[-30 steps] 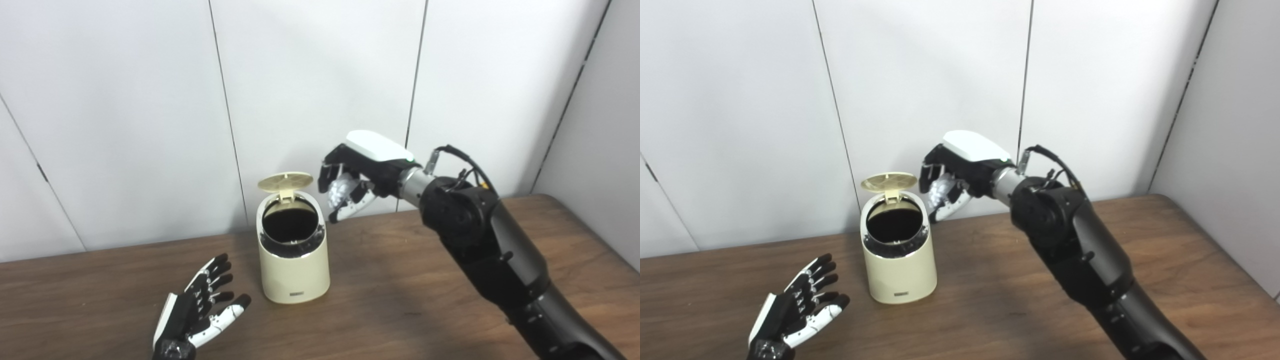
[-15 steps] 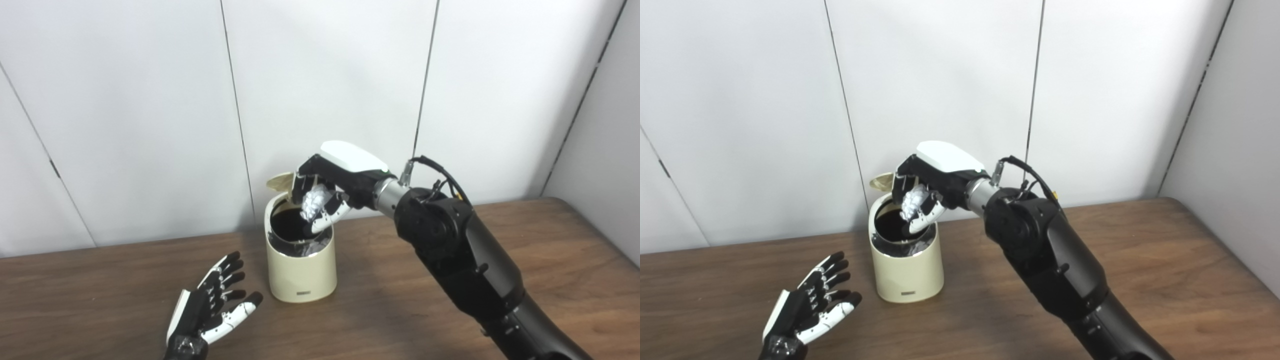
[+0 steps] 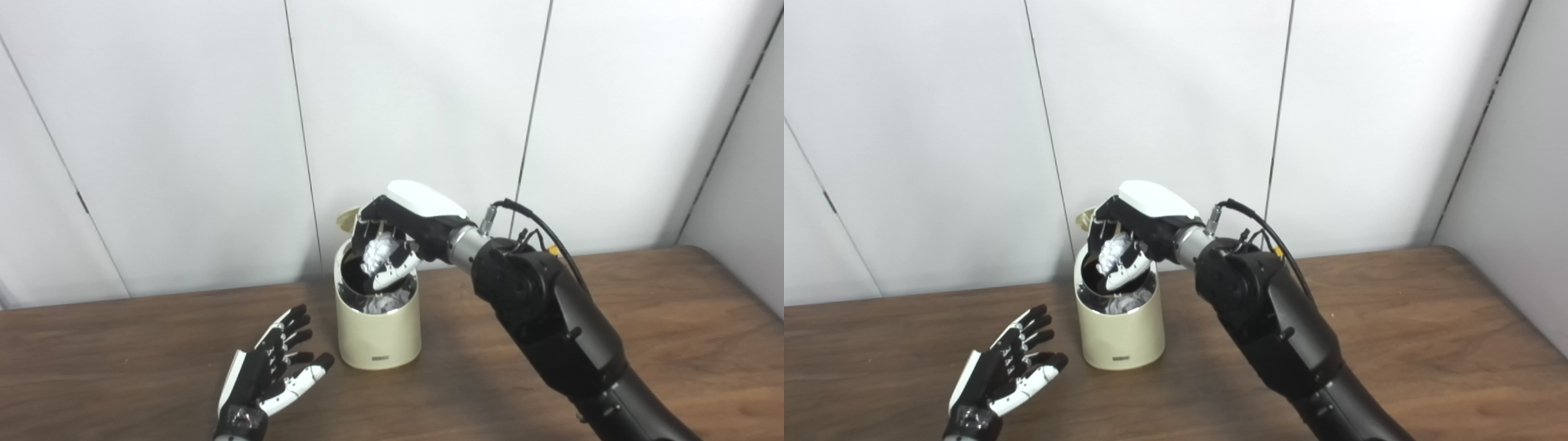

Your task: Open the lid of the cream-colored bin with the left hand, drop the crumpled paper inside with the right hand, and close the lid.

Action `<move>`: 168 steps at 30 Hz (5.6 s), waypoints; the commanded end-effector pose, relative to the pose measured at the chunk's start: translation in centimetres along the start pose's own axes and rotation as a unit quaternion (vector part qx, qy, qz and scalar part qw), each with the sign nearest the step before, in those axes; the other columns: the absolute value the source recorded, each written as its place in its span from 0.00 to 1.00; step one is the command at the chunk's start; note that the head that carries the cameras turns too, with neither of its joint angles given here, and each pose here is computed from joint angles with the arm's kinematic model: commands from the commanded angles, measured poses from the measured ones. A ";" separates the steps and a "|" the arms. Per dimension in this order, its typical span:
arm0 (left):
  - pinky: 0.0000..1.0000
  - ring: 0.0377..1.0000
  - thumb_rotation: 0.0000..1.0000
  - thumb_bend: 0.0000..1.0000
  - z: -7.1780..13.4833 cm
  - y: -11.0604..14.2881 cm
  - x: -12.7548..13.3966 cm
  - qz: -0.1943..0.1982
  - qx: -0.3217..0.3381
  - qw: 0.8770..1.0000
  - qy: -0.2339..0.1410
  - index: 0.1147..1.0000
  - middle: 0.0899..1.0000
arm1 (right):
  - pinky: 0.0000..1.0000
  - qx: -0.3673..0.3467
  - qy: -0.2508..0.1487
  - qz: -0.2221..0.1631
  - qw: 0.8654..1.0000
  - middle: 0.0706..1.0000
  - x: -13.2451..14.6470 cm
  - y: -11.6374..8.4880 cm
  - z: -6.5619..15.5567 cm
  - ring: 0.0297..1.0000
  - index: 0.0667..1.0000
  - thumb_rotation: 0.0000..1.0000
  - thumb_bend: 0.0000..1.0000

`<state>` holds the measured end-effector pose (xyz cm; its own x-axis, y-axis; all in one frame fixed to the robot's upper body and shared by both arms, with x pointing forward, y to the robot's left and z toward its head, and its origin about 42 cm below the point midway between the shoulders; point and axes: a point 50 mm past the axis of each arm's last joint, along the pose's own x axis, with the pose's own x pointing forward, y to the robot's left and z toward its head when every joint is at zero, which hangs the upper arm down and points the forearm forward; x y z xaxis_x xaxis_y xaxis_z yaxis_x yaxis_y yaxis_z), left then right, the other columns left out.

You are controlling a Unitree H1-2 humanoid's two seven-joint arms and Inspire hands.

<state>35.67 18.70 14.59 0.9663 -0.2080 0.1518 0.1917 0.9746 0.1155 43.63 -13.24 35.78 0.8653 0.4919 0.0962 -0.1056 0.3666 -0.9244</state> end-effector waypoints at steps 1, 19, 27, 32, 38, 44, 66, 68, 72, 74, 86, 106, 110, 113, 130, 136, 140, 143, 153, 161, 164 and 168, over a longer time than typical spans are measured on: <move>0.72 0.85 0.28 0.72 2.0 0.0 1.2 -0.002 0.010 0.999 -0.047 0.93 0.88 | 0.35 -0.006 -0.024 -0.039 0.999 0.47 0.5 -1.7 0.9 0.40 0.45 0.00 0.50; 0.73 0.85 0.25 0.72 2.1 -0.1 1.2 -0.002 0.006 0.999 -0.047 0.92 0.88 | 0.33 -0.022 -0.085 -0.051 0.995 0.48 1.0 1.1 -1.3 0.39 0.45 0.00 0.50; 0.73 0.85 0.25 0.71 2.2 -0.1 1.1 -0.001 0.007 0.999 -0.045 0.92 0.88 | 0.33 -0.029 -0.101 -0.052 0.993 0.48 1.0 1.6 -1.6 0.39 0.46 0.00 0.50; 0.74 0.85 0.25 0.72 2.2 -0.1 1.1 -0.001 0.007 0.999 -0.045 0.92 0.87 | 0.34 -0.044 -0.107 -0.056 0.992 0.48 0.9 1.9 -1.8 0.39 0.45 0.00 0.50; 0.73 0.85 0.25 0.72 2.1 -0.1 1.1 -0.002 0.006 0.999 -0.046 0.92 0.87 | 0.52 -0.111 -0.084 -0.031 0.990 0.64 0.5 1.9 -1.4 0.62 0.46 0.09 0.52; 0.73 0.85 0.25 0.71 2.1 -0.1 1.1 -0.001 0.006 0.999 -0.046 0.92 0.87 | 0.52 -0.127 -0.088 -0.034 0.987 0.73 0.3 1.9 -1.3 0.66 0.46 0.12 0.52; 0.73 0.84 0.25 0.72 2.0 -0.1 1.2 -0.002 0.011 0.999 -0.043 0.91 0.87 | 0.64 -0.131 -0.087 -0.030 0.987 0.84 0.2 2.0 -1.6 0.81 0.73 0.00 0.82; 0.73 0.84 0.25 0.72 2.0 -0.1 1.2 -0.003 0.010 0.999 -0.043 0.91 0.87 | 0.66 -0.134 -0.087 -0.030 0.987 0.86 0.1 2.0 -1.7 0.83 0.76 0.00 0.82; 0.72 0.84 0.25 0.72 2.0 0.0 1.2 -0.005 0.012 0.999 -0.044 0.91 0.88 | 0.68 -0.134 -0.084 -0.030 0.987 0.90 0.1 2.0 -1.8 0.85 0.83 0.00 0.83; 0.72 0.85 0.25 0.71 2.0 0.0 1.2 -0.005 0.010 0.999 -0.044 0.91 0.88 | 0.68 -0.133 -0.082 -0.031 0.987 0.91 0.1 2.0 -1.8 0.85 0.86 0.00 0.84; 0.72 0.84 0.23 0.71 2.0 0.0 1.2 -0.004 0.010 0.999 -0.042 0.90 0.87 | 0.60 -0.122 -0.103 -0.068 0.985 0.78 -0.4 1.8 -1.8 0.73 0.71 0.00 0.82; 0.73 0.84 0.26 0.72 1.9 0.2 1.2 -0.006 0.013 0.999 -0.042 0.90 0.88 | 0.33 -0.016 -0.090 -0.241 0.966 0.43 -5.3 -0.9 -2.6 0.42 0.48 0.00 0.53; 0.73 0.84 0.25 0.71 1.8 0.3 1.2 -0.006 0.015 0.999 -0.042 0.90 0.87 | 0.35 0.041 -0.084 -0.266 0.959 0.44 -7.2 -1.1 -3.9 0.43 0.47 0.00 0.53; 0.72 0.84 0.24 0.71 1.8 0.3 1.3 -0.006 0.014 0.999 -0.042 0.90 0.87 | 0.35 0.092 -0.058 -0.276 0.955 0.43 -8.6 -0.7 -5.1 0.42 0.48 0.00 0.53; 0.72 0.85 0.22 0.71 1.8 0.4 1.3 -0.006 0.008 0.999 -0.045 0.90 0.87 | 0.63 0.355 0.037 -0.243 0.902 0.84 -12.8 7.3 -12.7 0.76 0.83 0.27 0.84; 0.72 0.84 0.22 0.70 1.8 0.2 1.3 -0.003 0.008 0.999 -0.046 0.90 0.87 | 0.62 0.404 0.005 -0.228 0.886 0.87 -12.9 9.6 -13.1 0.76 0.86 0.27 0.87; 0.72 0.84 0.23 0.72 1.9 -0.1 1.2 0.002 0.007 0.999 -0.047 0.89 0.87 | 0.63 0.411 0.001 -0.239 0.880 0.87 -13.3 11.3 -13.6 0.76 0.85 0.31 0.90; 0.72 0.84 0.21 0.72 1.7 -0.3 1.2 0.001 0.001 0.999 -0.048 0.89 0.87 | 0.65 0.420 0.006 -0.246 0.873 0.86 -13.9 12.5 -14.1 0.76 0.85 0.30 0.89; 0.73 0.85 0.21 0.70 1.8 0.0 1.0 0.004 -0.003 0.998 -0.055 0.91 0.88 | 0.65 0.441 0.027 -0.255 0.860 0.87 -14.5 14.0 -14.4 0.77 0.86 0.26 0.89; 0.68 0.82 0.24 0.84 3.2 0.8 1.9 0.016 0.068 0.993 -0.090 0.89 0.86 | 0.62 0.447 0.027 -0.252 0.858 0.88 -14.7 14.1 -14.3 0.77 0.86 0.24 0.88; 0.68 0.82 0.24 0.88 4.6 1.2 2.9 0.015 0.079 0.991 -0.108 0.89 0.86 | 0.64 0.443 0.023 -0.253 0.860 0.88 -14.8 14.2 -14.6 0.78 0.87 0.24 0.87; 0.69 0.84 0.25 0.89 6.9 1.9 4.8 0.006 0.123 0.983 -0.138 0.90 0.88 | 0.60 0.441 0.024 -0.252 0.861 0.87 -14.8 14.0 -14.4 0.77 0.86 0.24 0.87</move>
<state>38.36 19.24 18.62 0.9293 -0.2177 0.2983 0.1268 0.9467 0.2960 35.92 -26.64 14.24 0.9552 0.0669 0.2883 -0.0322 0.9918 -0.1237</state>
